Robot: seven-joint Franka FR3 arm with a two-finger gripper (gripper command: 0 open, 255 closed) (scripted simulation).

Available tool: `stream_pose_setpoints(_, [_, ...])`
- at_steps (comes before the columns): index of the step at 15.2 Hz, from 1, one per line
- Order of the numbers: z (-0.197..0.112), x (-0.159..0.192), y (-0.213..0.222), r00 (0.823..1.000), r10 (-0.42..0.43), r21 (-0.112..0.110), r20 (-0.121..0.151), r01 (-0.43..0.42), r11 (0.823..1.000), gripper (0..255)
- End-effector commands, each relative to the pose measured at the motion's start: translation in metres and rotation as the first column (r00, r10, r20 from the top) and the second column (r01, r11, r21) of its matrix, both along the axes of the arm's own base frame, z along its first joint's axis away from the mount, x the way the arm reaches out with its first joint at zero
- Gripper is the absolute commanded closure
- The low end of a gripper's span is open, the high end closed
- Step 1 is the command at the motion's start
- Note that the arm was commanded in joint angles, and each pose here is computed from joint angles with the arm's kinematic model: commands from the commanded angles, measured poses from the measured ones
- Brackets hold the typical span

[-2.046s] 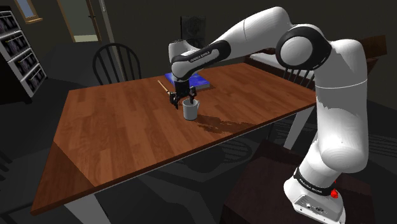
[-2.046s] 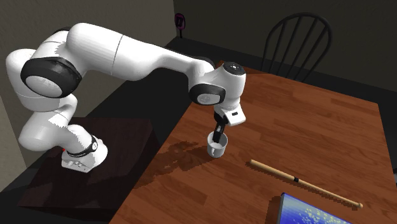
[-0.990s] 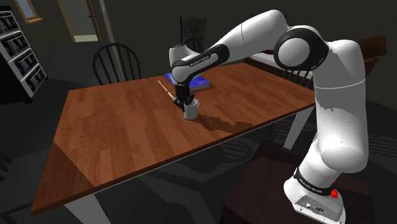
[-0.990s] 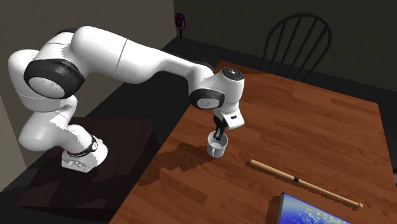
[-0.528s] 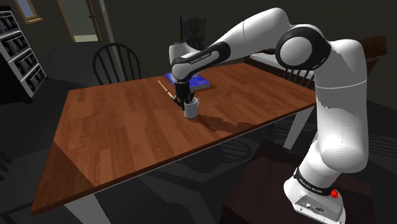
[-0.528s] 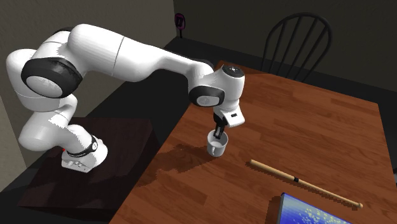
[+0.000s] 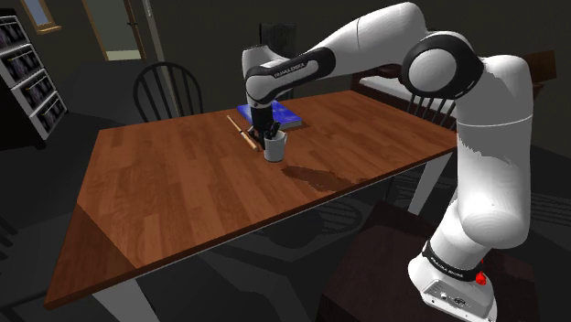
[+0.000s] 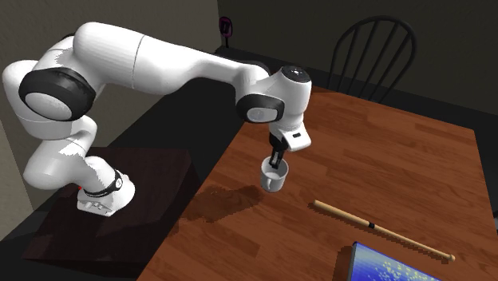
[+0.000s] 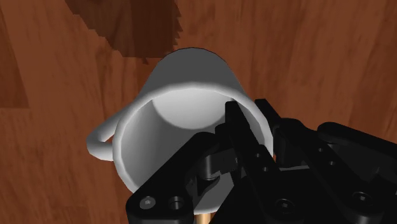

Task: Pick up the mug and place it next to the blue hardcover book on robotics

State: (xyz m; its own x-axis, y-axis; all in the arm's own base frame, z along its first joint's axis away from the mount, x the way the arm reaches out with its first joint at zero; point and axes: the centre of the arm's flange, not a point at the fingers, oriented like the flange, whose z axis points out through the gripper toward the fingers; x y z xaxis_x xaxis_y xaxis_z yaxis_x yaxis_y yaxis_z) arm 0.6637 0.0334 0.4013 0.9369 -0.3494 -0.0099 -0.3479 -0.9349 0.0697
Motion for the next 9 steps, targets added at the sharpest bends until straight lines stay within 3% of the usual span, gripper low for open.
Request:
stream_pose_setpoints(1, [0.011,0.000,0.001,1.000,0.000,0.000,0.000,0.000,1.000,255])
stream_pose_setpoints(9, [0.053,0.000,0.001,1.000,0.000,0.000,0.000,0.000,1.000,255])
